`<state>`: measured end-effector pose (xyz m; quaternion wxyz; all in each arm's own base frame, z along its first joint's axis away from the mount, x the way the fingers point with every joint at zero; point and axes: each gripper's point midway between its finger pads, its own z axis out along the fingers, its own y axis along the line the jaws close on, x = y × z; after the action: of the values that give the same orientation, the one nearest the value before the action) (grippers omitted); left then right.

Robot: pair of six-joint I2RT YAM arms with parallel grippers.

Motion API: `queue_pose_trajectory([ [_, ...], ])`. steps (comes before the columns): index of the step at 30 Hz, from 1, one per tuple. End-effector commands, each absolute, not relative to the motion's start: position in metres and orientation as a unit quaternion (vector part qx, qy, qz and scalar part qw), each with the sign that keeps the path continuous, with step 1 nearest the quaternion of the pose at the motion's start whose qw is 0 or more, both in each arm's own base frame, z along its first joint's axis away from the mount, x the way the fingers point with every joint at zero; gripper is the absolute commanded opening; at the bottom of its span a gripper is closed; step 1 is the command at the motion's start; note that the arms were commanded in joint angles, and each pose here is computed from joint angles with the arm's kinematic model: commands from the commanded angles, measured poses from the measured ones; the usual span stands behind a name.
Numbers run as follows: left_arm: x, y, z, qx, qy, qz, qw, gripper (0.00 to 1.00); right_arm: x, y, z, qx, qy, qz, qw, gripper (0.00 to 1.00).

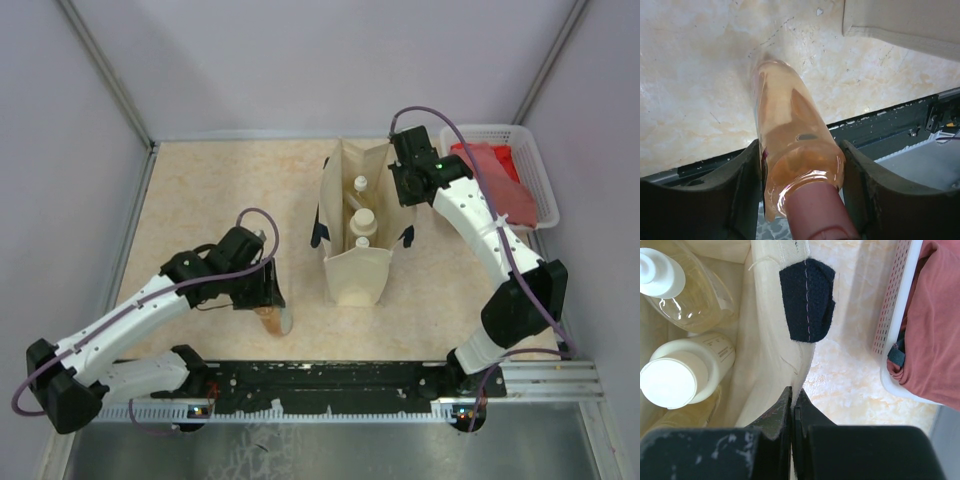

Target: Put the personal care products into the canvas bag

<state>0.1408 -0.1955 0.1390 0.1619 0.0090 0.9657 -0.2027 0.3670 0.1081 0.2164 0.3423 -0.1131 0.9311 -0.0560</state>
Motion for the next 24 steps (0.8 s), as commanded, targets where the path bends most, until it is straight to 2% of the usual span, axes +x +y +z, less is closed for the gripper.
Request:
queue_pose_trajectory([
  [1, 0.131, -0.193, 0.127, 0.013, 0.972, -0.192, 0.133, 0.12, 0.369, 0.103, 0.239, -0.109, 0.921, -0.061, 0.369, 0.00],
  [3, 0.140, -0.194, 0.140, 0.017, 0.969, -0.194, 0.154, 0.01, 0.370, 0.104, 0.239, -0.109, 0.921, -0.059, 0.369, 0.00],
  [13, 0.195, -0.210, 0.229, 0.048, 0.927, -0.217, 0.303, 0.00, 0.369, 0.104, 0.237, -0.108, 0.922, -0.059, 0.368, 0.00],
  [18, 0.224, -0.204, 0.270, 0.056, 0.905, -0.192, 0.375, 0.00, 0.368, 0.103, 0.235, -0.110, 0.922, -0.061, 0.366, 0.00],
  [24, 0.262, -0.220, 0.363, 0.102, 0.834, -0.213, 0.498, 0.00, 0.370, 0.103, 0.235, -0.113, 0.921, -0.064, 0.368, 0.00],
])
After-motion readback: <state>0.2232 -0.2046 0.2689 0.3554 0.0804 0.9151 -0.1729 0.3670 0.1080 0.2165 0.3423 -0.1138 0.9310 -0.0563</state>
